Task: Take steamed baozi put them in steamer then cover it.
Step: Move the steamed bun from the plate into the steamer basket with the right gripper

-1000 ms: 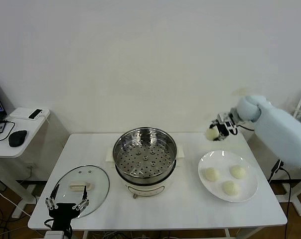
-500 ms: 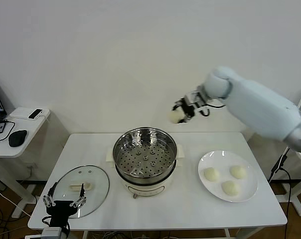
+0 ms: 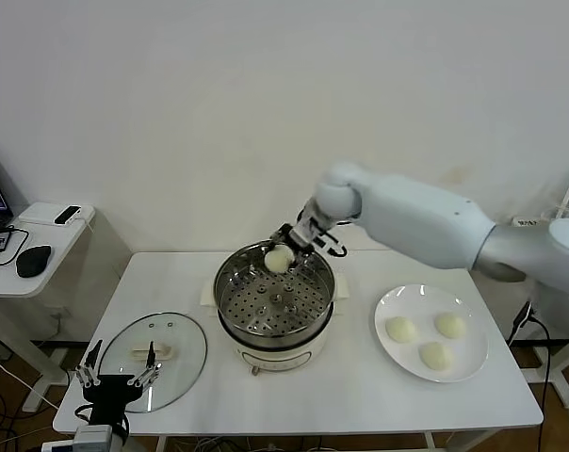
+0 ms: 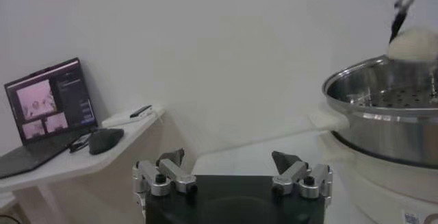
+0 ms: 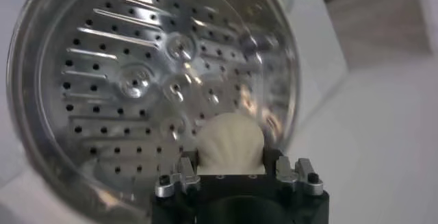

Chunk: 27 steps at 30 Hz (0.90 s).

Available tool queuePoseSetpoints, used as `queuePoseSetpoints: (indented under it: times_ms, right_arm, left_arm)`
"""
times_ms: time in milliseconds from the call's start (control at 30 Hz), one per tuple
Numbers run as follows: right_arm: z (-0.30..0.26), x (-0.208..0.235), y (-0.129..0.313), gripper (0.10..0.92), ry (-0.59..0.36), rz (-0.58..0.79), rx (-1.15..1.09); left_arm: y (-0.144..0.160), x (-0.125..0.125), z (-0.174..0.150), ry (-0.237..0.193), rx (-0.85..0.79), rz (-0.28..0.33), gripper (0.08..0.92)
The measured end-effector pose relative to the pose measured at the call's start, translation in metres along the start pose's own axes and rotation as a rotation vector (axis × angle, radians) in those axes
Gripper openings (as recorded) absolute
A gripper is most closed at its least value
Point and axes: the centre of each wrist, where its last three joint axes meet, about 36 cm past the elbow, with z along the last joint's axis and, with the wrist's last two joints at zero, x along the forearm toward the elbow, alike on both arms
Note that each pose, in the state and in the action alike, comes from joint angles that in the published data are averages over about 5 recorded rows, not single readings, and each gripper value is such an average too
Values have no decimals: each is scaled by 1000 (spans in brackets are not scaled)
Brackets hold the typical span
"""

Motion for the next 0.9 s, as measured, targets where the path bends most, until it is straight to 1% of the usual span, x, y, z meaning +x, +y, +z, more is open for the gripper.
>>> queuePoseSetpoints:
  times_ms: [233, 600, 700, 833, 900]
  right_arm:
    - [9, -17, -2, 594, 8, -15, 102]
    - [21, -32, -5, 608, 14, -23, 161]
    - [23, -35, -5, 662, 12, -25, 165]
    - [26, -38, -3, 772, 8, -24, 163]
    - [27, -38, -3, 802, 5, -21, 162]
  left_arm:
    - [2, 0, 0, -1, -4, -5, 823]
    - [1, -1, -1, -8, -4, -3, 823]
    - [1, -2, -1, -9, -3, -4, 823]
    - [0, -1, -1, -9, -1, -4, 823]
    - [0, -1, -2, -11, 0, -5, 823]
